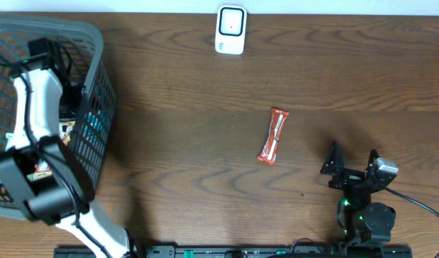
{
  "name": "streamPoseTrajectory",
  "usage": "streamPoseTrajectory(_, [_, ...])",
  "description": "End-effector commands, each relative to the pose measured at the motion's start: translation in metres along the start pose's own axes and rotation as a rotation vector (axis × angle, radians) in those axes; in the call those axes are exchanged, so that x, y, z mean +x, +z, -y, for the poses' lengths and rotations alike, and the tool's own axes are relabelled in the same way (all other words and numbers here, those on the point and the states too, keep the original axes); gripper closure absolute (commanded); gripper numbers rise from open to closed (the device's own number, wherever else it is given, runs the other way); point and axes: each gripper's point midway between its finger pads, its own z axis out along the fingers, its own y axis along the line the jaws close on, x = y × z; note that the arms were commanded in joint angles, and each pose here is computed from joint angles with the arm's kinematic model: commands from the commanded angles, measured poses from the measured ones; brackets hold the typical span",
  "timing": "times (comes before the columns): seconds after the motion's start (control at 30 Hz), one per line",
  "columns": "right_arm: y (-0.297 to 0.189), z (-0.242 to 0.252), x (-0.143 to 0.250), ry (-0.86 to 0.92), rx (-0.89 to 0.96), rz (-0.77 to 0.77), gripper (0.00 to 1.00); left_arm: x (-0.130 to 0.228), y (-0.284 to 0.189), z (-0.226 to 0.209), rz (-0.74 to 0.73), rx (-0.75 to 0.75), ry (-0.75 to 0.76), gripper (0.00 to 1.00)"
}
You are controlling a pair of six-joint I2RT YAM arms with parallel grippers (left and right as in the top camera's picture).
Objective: Scan the item barcode
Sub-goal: 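Return the left gripper into the basket and grasp the blue mouthwash bottle, then carry the mouthwash bottle past the scanner and set it beside the snack bar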
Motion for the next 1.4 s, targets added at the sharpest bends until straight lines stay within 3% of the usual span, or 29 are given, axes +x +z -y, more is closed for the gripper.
streamPoseTrajectory(0.0, [0.000, -0.001, 0.001, 0.002, -0.005, -0.002, 0.01, 0.007, 0.014, 0.028, -0.043, 0.147, 0.160, 0.02])
streamPoseTrajectory(0.23, [0.000, -0.001, 0.001, 0.002, -0.005, -0.002, 0.01, -0.007, 0.029, 0.031, -0.005, 0.147, 0.252, 0.02])
streamPoseTrajectory(0.57, [0.000, -0.001, 0.001, 0.002, -0.005, -0.002, 0.01, -0.026, 0.032, 0.033, 0.076, 0.145, 0.249, 0.02])
streamPoseTrajectory(0.9, [0.000, -0.001, 0.001, 0.002, -0.005, -0.002, 0.01, -0.007, 0.064, 0.036, 0.024, 0.154, 0.250, 0.02])
streamPoseTrajectory(0.93, [0.000, -0.001, 0.001, 0.002, -0.005, -0.002, 0.01, -0.003, 0.069, 0.036, 0.008, 0.154, 0.251, 0.04])
streamPoseTrajectory(1.0, [0.000, -0.001, 0.001, 0.002, -0.005, -0.001, 0.01, 0.003, 0.077, 0.036, -0.023, 0.155, 0.252, 0.25])
streamPoseTrajectory(1.07, [0.000, -0.001, 0.001, 0.002, -0.005, -0.002, 0.01, 0.007, 0.082, 0.037, -0.043, 0.156, 0.252, 0.38])
streamPoseTrajectory(1.17, [0.000, -0.001, 0.001, 0.002, -0.005, -0.002, 0.01, 0.009, 0.083, 0.037, -0.049, 0.156, 0.252, 0.45])
streamPoseTrajectory(1.37, [0.000, -0.001, 0.001, 0.002, -0.005, -0.002, 0.01, 0.006, 0.080, 0.036, -0.039, 0.155, 0.244, 0.48])
